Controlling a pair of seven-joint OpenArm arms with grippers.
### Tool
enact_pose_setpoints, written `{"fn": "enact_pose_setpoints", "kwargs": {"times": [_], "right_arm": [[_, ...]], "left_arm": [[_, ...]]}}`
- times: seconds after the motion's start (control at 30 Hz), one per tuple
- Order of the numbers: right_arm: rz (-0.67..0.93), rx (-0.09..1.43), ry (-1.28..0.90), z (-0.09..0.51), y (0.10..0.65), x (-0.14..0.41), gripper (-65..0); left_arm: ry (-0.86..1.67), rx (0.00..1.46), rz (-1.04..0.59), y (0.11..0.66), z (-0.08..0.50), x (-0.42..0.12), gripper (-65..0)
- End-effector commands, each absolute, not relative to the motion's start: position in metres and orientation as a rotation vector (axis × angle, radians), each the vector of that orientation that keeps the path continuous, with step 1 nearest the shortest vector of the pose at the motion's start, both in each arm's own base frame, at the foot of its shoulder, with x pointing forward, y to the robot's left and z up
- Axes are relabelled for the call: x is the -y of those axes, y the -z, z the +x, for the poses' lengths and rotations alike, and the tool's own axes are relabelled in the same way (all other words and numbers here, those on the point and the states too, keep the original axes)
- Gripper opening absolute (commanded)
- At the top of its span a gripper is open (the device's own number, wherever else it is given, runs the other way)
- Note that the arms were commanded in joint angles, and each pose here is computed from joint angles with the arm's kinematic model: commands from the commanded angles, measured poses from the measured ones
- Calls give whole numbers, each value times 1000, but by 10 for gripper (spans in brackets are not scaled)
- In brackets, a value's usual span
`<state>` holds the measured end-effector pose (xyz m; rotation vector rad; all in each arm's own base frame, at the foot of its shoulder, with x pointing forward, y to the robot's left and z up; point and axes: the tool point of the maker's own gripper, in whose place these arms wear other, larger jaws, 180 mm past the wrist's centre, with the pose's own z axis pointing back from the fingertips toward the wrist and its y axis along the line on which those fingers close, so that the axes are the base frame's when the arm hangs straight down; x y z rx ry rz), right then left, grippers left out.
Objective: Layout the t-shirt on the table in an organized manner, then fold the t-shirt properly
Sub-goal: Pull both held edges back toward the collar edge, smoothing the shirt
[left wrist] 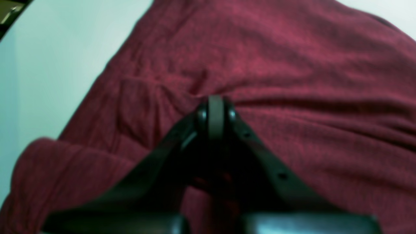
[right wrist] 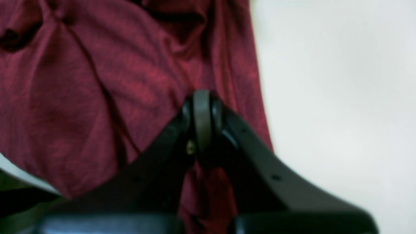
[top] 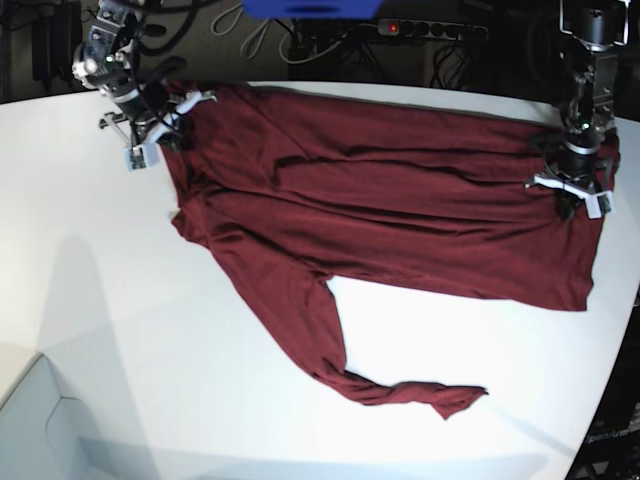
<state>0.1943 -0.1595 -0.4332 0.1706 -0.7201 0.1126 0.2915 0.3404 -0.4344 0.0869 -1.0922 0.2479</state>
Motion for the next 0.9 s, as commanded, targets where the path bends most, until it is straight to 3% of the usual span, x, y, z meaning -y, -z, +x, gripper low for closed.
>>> {"fn": "enact_pose_setpoints", "kwargs": {"times": [0.0,0.27,0.63,0.87], "right_arm": [[137,655,-136,182,439,165,-650],[90,710,-156,188,417,172,-650],[6,918,-212,240,349,177,-650],[59,1012,-279,282,328,149,-650]], "left_arm": [[-227,1041,86,440,287,-340,-648],[-214,1082,65,426,293,-332,-648],[-308,1322,150,337,313,-381,-648],[-387,1353,183,329,337,-407,-648]]}}
